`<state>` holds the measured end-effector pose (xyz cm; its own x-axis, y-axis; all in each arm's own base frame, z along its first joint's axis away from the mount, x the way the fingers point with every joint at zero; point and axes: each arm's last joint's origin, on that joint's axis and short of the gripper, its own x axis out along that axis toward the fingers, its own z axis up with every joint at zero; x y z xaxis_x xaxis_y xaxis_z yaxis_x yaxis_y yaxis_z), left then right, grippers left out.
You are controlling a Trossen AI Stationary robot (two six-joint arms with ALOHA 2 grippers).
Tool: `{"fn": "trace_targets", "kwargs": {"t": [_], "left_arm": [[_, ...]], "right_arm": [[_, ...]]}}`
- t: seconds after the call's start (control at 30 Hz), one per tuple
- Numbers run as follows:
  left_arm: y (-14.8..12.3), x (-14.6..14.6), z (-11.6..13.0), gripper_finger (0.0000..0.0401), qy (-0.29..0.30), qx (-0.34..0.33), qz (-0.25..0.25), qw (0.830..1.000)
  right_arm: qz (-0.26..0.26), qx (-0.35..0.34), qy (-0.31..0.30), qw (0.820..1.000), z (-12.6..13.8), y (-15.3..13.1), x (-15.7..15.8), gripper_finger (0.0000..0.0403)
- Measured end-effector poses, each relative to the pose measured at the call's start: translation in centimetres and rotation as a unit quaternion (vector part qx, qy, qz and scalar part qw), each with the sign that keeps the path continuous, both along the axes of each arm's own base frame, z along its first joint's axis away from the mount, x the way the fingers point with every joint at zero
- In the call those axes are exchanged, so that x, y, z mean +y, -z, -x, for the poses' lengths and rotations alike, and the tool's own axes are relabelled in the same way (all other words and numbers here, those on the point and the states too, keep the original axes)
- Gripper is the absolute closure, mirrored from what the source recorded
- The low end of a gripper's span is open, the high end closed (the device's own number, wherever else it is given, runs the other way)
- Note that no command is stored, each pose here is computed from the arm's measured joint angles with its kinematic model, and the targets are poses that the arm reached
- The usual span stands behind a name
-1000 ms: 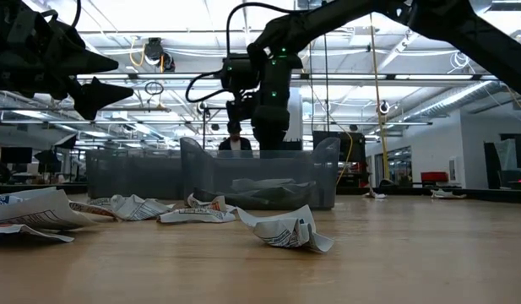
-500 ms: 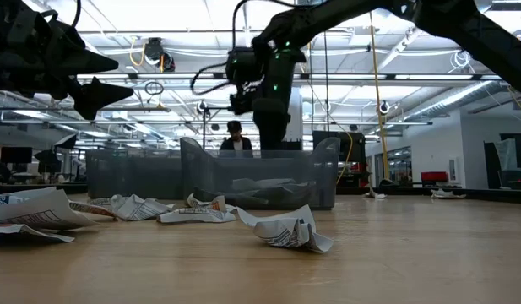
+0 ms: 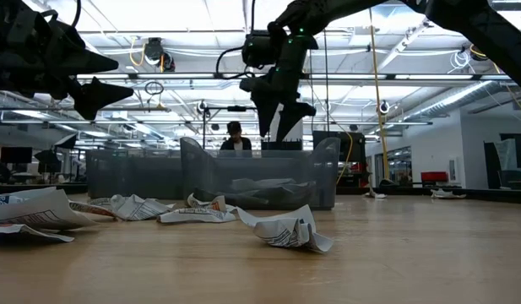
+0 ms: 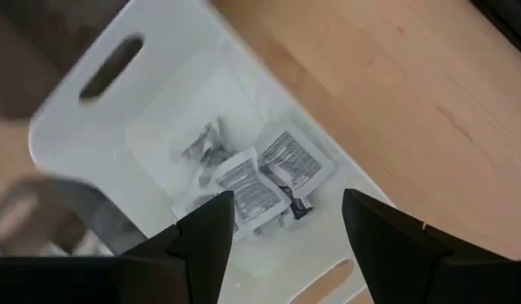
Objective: Pick & Place First Aid Supplies
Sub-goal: Put the gray towelette pack into the white bin
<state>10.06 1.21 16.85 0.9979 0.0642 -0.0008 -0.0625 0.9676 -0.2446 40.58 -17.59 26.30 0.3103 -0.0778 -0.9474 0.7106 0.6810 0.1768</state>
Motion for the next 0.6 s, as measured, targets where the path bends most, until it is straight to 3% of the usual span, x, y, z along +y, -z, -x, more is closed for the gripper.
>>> {"fn": "trace_targets", "kwargs": {"t": [0.2,0.6], "left_arm": [[0.0,0.0,0.0,0.0091,0.0,0.0,0.0,1.0],[0.0,0.0,0.0,0.0091,0.0,0.0,0.0,1.0]], "right_arm": [[-0.003,-0.001,0.025,1.0,0.7,-0.1,-1.4,0.0187],[0.024,0.015,0.106,0.994,6.3,-1.3,-5.9,0.0192]]}}
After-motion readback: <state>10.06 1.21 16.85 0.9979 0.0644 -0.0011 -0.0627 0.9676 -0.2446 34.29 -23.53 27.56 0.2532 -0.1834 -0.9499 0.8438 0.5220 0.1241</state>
